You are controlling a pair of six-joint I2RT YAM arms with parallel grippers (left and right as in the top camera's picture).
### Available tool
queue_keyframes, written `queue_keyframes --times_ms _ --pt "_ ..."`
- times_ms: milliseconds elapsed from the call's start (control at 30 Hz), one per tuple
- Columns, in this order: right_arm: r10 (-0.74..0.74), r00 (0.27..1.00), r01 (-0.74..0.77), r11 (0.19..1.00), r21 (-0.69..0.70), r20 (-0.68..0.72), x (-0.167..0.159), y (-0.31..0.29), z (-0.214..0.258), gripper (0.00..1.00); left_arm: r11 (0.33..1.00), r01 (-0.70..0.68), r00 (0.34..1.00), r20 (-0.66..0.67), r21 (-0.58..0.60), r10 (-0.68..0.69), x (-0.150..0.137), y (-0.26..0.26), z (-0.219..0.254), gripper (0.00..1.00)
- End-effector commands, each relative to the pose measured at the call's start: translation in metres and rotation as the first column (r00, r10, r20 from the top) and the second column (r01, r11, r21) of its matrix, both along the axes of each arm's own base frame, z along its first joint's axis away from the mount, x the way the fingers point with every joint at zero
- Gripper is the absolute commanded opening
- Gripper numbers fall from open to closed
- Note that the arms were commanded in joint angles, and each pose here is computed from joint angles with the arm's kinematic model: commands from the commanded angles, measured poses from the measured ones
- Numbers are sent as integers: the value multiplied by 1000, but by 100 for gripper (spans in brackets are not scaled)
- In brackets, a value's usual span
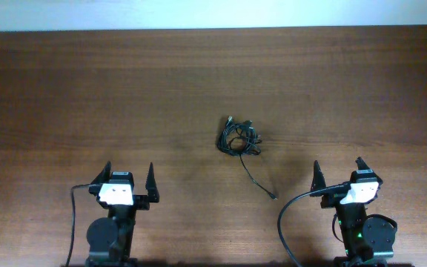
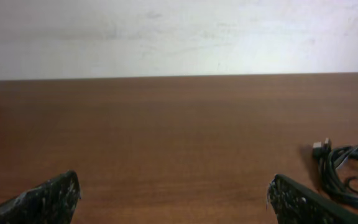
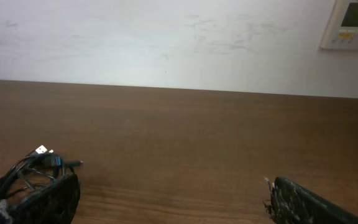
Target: Untangle cables
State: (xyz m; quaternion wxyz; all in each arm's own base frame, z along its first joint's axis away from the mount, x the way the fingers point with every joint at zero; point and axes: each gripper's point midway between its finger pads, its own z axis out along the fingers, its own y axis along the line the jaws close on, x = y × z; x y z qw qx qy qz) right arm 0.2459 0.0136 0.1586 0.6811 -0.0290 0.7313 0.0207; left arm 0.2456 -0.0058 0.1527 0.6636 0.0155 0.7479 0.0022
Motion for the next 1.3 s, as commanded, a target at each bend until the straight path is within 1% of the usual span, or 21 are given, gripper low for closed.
queue_keyframes --times_ms 0,67,100,167,233,300,333,400,433,467,500,600,700,767,833,900,1000,1167,1267 --pt "6 1000 -6 1000 -7 -1 0 1 -2 98 1000 -11 999 33 -11 11 -6 2 34 99" --pt "6 1000 -6 1000 -7 -1 0 1 -2 98 1000 -12 997 70 -13 13 -14 2 62 99" --pt "6 1000 -6 1000 -7 -1 0 1 -2 98 999 -28 995 93 -36 31 -17 5 79 99" --pt "6 1000 -6 1000 -7 -1 0 1 -2 98 999 -30 996 83 -39 33 -18 5 101 99" --pt "6 1000 -6 1000 -7 -1 0 1 -2 98 999 -18 999 39 -37 20 -7 3 117 99" --pt "6 1000 -6 1000 -7 -1 0 1 -2 98 996 70 997 -42 -47 -72 16 -14 131 99" --pt "6 1000 -6 1000 -7 -1 0 1 -2 98 989 130 983 -124 -64 -137 33 -26 133 99" --pt "6 1000 -6 1000 -6 -1 0 1 -2 98 983 158 943 -282 -95 -179 58 -35 125 99" --pt "6 1000 -6 1000 -7 -1 0 1 -2 98 977 179 923 -324 -113 -207 66 -40 123 99" --pt "6 1000 -6 1000 -7 -1 0 1 -2 98 964 219 890 -375 -148 -260 84 -50 116 99" --pt "6 1000 -6 1000 -7 -1 0 1 -2 98 965 212 873 -412 -156 -259 91 -50 103 99" --pt "6 1000 -6 1000 -7 -1 0 1 -2 98 965 202 845 -468 -167 -258 99 -51 83 99" --pt "6 1000 -6 1000 -7 -1 0 1 -2 98 966 189 809 -529 -177 -255 93 -50 66 99" --pt "6 1000 -6 1000 -7 -1 0 1 -2 98 966 186 802 -541 -179 -255 94 -50 62 99" --pt "6 1000 -6 1000 -7 -1 0 1 -2 98 966 188 809 -530 -177 -255 103 -51 61 99" --pt "6 1000 -6 1000 -7 -1 0 1 -2 98 966 184 796 -550 -181 -255 108 -51 51 98" --pt "6 1000 -6 1000 -7 -1 0 1 -2 98 966 190 814 -522 -176 -255 123 -52 51 99" --pt "6 1000 -6 1000 -7 -1 0 1 -2 98 965 196 828 -498 -172 -257 128 -52 56 99" --pt "6 1000 -6 1000 -7 -1 0 1 -2 98 965 195 826 -502 -173 -257 127 -52 55 99"
